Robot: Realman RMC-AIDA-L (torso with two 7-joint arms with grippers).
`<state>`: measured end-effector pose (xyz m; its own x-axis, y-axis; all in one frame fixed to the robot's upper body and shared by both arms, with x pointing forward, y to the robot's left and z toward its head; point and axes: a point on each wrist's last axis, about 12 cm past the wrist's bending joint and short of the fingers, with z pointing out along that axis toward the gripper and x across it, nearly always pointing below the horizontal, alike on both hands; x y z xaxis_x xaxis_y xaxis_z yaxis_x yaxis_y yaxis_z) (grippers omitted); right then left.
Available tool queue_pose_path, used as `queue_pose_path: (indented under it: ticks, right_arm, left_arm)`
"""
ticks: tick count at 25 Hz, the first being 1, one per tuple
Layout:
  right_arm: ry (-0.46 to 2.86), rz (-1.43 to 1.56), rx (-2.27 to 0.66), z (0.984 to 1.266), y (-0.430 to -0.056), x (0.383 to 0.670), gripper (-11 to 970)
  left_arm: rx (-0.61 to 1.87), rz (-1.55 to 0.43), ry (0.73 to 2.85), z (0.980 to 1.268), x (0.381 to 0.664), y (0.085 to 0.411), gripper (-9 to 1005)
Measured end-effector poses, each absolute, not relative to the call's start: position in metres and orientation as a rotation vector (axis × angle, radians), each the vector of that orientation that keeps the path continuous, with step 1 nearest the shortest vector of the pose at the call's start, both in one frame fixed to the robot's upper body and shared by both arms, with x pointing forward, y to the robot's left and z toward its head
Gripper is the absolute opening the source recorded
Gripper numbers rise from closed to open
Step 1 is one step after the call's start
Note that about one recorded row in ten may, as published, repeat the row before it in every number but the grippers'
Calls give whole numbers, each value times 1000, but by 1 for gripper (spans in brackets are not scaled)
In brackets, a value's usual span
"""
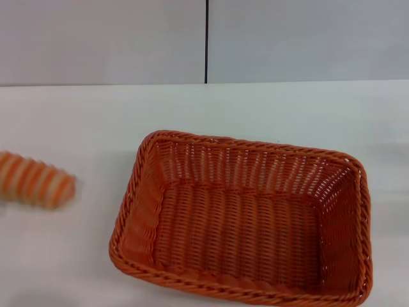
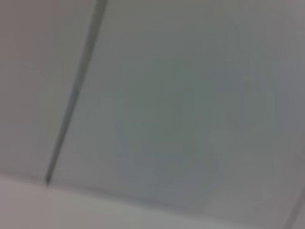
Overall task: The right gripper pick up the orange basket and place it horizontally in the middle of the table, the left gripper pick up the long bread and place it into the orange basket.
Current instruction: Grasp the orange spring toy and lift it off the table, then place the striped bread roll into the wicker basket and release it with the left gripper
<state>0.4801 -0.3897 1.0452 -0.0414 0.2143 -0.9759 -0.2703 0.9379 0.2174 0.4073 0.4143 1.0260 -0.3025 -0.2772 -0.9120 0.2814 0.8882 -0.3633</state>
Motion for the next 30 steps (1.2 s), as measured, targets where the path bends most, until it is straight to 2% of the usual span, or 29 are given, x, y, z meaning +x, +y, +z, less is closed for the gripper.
queue_pose_path:
  ticks: [6, 8, 11, 13, 14, 17, 18, 23, 29, 30]
  right_arm:
    - [1562, 398, -41, 1045, -388, 480, 433]
    - [1559, 408, -39, 1044, -386, 481, 433]
    - [1557, 410, -40, 1044, -386, 481, 433]
    - [1557, 411, -41, 1045, -385, 482, 433]
    - [1557, 412, -40, 1044, -385, 482, 433]
    - [1559, 415, -37, 1044, -384, 482, 433]
    - [1561, 416, -33, 1043, -384, 482, 433]
    - [1560, 416, -35, 1043, -383, 482, 433]
    - [1560, 412, -40, 1043, -383, 483, 433]
    - [1560, 411, -40, 1043, -383, 483, 433]
  left_arm:
    - [-60, -571, 1594, 1045, 410, 415, 142]
    - [-4, -689, 1445, 1059, 426, 394, 126]
    - [43, -786, 1395, 1063, 439, 377, 123]
    - [163, -943, 1382, 1066, 461, 343, 121]
    - [163, -943, 1382, 1066, 461, 343, 120]
    - [297, -1075, 1400, 1067, 477, 311, 118]
    - [416, -1152, 1414, 1067, 486, 288, 117]
    - [614, -1236, 1470, 1065, 496, 258, 112]
    - [607, -1226, 1478, 1059, 493, 254, 111]
    - [607, -1226, 1478, 1059, 493, 254, 140]
